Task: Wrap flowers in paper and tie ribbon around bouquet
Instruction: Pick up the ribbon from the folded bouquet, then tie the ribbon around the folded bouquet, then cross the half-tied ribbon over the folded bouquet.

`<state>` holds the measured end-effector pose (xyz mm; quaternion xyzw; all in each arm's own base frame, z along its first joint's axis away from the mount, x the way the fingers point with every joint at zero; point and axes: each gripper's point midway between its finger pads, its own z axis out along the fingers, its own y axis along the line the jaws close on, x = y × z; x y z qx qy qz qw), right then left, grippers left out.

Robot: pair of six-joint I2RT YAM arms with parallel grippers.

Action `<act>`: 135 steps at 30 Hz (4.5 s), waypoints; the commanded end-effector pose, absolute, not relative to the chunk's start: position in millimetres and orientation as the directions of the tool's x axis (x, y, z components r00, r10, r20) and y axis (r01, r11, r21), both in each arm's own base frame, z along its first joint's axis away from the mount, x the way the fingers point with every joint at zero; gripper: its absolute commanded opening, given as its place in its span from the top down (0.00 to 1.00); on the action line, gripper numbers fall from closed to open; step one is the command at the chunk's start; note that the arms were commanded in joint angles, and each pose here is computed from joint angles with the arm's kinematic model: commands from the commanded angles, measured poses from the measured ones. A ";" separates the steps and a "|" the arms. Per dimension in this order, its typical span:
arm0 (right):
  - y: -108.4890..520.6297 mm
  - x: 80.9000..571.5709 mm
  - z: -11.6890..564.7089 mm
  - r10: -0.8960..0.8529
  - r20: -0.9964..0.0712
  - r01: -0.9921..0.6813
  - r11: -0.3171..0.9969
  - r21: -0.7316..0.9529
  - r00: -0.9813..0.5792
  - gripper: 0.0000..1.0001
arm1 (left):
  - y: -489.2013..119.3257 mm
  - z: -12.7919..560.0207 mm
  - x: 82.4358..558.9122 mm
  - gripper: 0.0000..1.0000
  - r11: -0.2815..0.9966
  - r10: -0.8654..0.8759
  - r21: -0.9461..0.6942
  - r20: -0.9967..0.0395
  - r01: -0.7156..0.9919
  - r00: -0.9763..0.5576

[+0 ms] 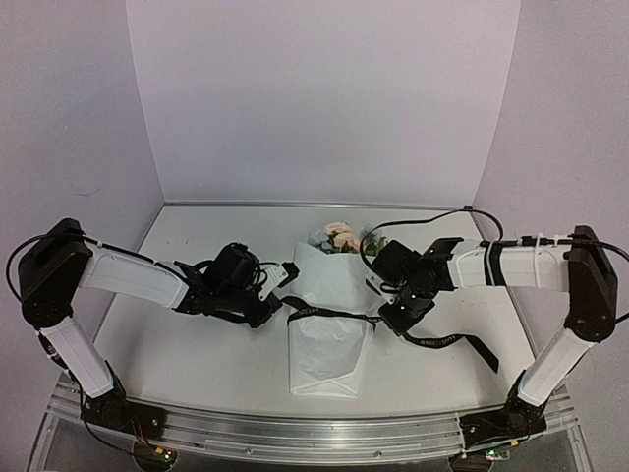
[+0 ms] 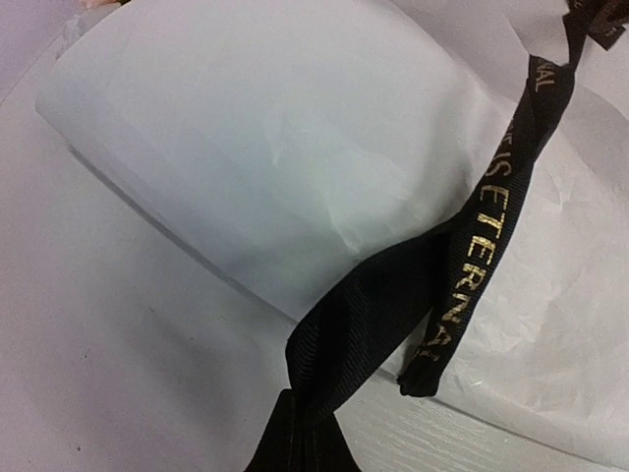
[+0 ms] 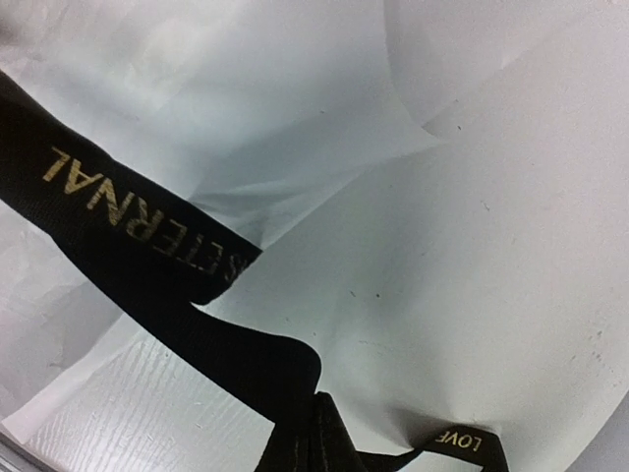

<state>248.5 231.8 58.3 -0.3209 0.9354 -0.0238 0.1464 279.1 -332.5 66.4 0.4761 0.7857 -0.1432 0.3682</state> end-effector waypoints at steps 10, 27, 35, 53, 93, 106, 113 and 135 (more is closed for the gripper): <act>156.8 254.6 81.4 -0.399 -0.245 -0.297 0.882 -0.366 -0.884 1.00 | -248.4 62.2 301.6 1.00 0.955 0.176 -0.072 -0.645 0.288 -0.744; 28.2 200.0 72.7 0.103 -0.301 0.196 0.934 -0.298 -0.948 1.00 | -95.0 57.7 303.9 1.00 0.943 -0.331 -0.160 -0.562 -0.293 -0.758; 16.1 182.1 75.8 0.124 -0.286 0.216 0.923 -0.318 -0.950 1.00 | -91.4 61.3 289.2 1.00 0.926 -0.376 -0.210 -0.566 -0.313 -0.733; -23.3 144.3 65.2 0.144 -0.246 0.245 0.858 -0.451 -0.958 1.00 | -131.9 54.4 230.9 1.00 0.975 -0.207 -0.069 -0.636 -0.213 -0.743; 382.3 203.7 157.2 -0.415 -0.510 -0.626 0.690 0.364 -0.754 0.40 | -307.7 234.1 215.5 1.00 0.654 0.109 -0.325 -0.853 0.683 -0.510; 456.1 195.3 153.6 -0.405 -0.542 -0.646 0.660 0.384 -0.736 0.47 | -300.2 235.2 216.9 1.00 0.677 0.100 -0.315 -0.856 0.665 -0.508; 469.9 207.9 153.6 -0.389 -0.571 -0.648 0.669 0.364 -0.723 0.55 | -297.3 231.2 214.1 1.00 0.679 0.106 -0.320 -0.848 0.661 -0.519; 437.6 203.4 166.8 -0.383 -0.585 -0.638 0.700 0.320 -0.714 1.00 | -326.4 203.6 201.4 1.00 0.584 0.229 -0.332 -0.808 0.741 -0.543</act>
